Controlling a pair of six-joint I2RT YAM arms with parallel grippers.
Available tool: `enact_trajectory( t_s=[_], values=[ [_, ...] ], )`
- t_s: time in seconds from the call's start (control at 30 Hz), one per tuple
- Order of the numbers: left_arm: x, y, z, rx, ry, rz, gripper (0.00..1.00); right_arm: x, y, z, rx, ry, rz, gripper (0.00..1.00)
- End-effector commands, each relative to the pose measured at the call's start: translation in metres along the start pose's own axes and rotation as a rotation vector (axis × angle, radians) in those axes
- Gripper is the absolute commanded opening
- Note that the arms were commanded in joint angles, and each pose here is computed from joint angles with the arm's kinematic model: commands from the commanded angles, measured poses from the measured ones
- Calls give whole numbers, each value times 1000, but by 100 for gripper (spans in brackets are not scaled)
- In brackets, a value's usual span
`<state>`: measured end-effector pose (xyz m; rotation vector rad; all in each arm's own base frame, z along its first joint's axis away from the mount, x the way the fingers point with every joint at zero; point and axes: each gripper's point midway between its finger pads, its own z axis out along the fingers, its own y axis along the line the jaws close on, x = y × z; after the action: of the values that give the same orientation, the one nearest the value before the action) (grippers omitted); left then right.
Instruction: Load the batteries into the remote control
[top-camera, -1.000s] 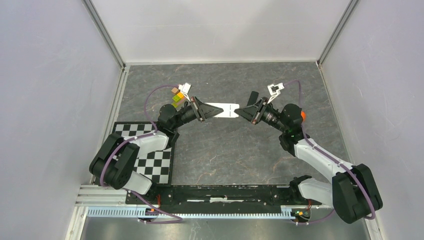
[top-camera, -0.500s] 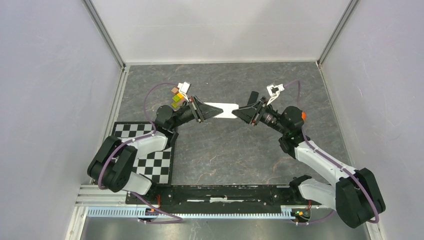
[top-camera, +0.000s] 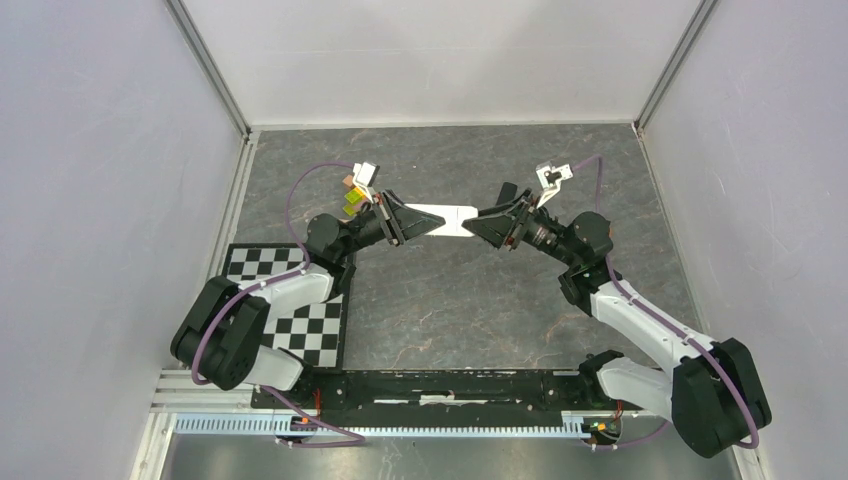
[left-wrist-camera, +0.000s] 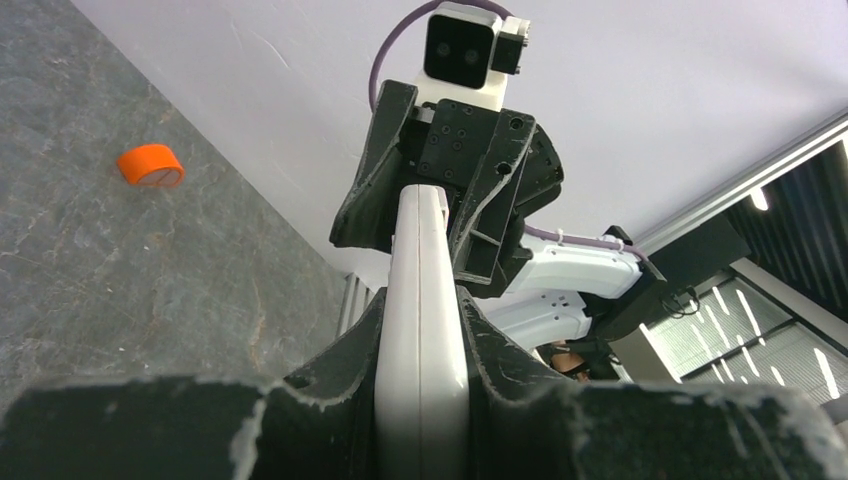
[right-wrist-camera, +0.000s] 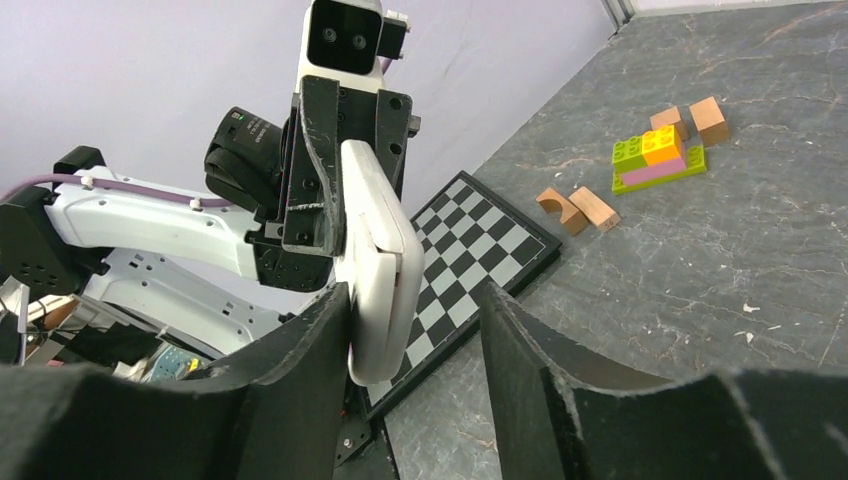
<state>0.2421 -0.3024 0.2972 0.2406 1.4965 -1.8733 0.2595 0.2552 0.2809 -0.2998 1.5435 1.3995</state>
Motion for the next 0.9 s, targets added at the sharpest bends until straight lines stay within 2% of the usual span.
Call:
enact_trajectory(
  t_s=[0.0, 0.17, 0.33, 0.6, 0.87],
  values=[
    [-10, -82, 2, 247, -23, 48, 2, 15, -24, -4, 81, 22, 67, 57],
    [-14, -63, 3, 187, -66, -64, 2, 7, -13, 0, 32, 4, 104, 66],
    [-13, -46, 3, 126, -90, -103, 2, -1, -3, 3, -16, -11, 125, 73],
    [-10, -34, 3, 92, -89, -103, 2, -17, 9, 8, -72, -64, 166, 79],
    [-8, -22, 3, 54, -89, -106, 2, -28, 15, 12, -91, -94, 183, 80]
  ],
)
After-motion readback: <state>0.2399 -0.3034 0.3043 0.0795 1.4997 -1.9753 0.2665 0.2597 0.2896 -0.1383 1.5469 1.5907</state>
